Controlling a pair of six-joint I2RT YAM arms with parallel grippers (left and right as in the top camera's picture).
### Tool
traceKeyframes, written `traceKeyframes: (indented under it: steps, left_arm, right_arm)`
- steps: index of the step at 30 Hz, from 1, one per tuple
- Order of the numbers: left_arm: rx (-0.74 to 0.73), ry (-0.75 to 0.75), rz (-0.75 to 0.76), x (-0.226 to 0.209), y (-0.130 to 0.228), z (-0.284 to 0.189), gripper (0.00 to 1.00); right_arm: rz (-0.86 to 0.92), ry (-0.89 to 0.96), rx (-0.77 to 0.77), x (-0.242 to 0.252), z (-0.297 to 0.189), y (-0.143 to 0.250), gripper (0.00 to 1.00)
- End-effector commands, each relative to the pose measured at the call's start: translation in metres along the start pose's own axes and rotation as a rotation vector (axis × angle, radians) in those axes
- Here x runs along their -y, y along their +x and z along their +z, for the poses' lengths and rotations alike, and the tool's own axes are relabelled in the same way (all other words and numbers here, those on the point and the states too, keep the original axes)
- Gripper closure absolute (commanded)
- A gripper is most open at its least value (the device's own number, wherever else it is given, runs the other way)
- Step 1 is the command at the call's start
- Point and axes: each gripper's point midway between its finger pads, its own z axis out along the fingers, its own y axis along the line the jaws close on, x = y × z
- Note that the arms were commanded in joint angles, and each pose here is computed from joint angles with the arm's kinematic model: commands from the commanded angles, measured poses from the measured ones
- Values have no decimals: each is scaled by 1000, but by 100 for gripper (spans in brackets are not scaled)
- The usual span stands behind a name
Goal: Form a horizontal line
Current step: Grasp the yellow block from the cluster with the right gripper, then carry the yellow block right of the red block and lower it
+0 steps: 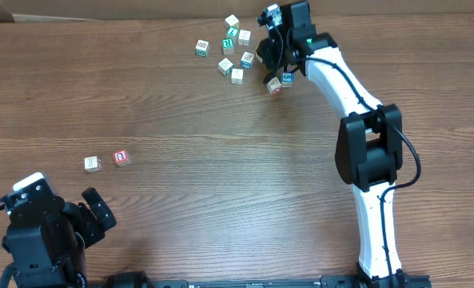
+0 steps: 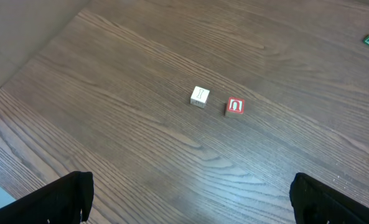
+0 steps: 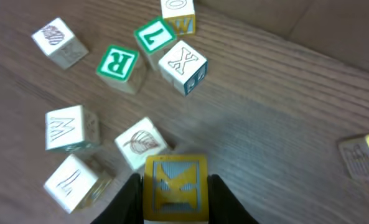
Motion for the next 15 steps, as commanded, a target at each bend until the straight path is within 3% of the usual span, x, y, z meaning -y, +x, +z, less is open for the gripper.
traceKeyframes:
  steps: [1, 4, 10, 15]
  left_arm:
    - [2, 0, -17, 0, 1, 0, 1]
    - [2, 0, -17, 0, 1, 0, 0]
    - [2, 0, -17, 0, 1, 0, 0]
    - [2, 0, -17, 0, 1, 0, 1]
  right_arm:
    - [20, 7, 28, -5, -33, -23, 78]
    - [35, -58, -46, -24, -33, -7, 78]
    - [74, -261, -125, -110, -59, -2, 81]
    - [109, -618, -196, -209, -83, 7, 84]
